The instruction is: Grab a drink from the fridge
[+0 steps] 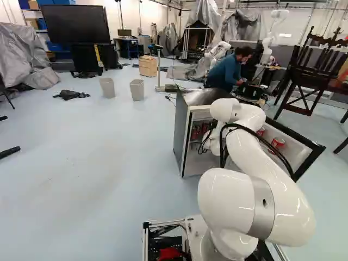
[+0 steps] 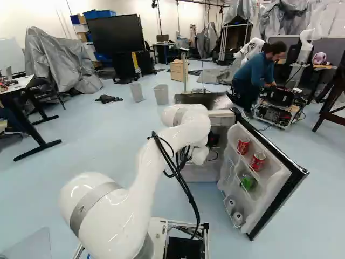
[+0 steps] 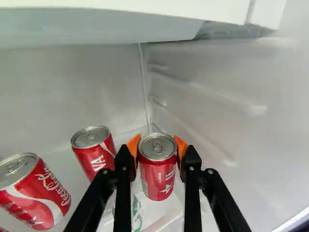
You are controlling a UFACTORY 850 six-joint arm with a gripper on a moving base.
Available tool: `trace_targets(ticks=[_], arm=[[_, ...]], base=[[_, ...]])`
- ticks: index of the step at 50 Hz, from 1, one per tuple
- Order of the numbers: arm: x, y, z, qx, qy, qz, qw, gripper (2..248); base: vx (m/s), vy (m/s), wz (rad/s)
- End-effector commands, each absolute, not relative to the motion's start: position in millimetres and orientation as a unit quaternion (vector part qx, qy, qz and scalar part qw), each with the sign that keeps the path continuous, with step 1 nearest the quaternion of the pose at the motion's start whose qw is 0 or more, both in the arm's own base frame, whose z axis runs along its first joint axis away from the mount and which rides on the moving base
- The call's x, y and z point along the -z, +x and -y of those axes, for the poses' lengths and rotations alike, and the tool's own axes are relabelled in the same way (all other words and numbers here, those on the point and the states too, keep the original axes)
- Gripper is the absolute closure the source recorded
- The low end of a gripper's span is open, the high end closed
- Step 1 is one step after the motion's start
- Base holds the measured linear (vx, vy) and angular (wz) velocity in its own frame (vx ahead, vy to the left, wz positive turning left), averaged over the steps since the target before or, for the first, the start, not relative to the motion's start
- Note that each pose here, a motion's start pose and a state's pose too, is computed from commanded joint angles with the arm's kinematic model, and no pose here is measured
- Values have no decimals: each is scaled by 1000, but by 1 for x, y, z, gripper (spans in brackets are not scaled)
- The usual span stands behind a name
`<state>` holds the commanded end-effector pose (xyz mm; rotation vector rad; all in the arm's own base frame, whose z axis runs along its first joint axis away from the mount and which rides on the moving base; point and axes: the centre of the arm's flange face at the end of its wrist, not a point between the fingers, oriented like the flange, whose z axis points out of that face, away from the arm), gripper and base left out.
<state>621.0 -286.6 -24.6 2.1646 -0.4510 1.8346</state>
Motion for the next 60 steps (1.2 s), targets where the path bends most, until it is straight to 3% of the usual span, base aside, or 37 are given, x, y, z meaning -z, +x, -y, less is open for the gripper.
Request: trace_targets(ticks=[60], arm=[[-55, 553, 247, -587, 785, 160, 120, 150]], base=[[0, 0, 0]])
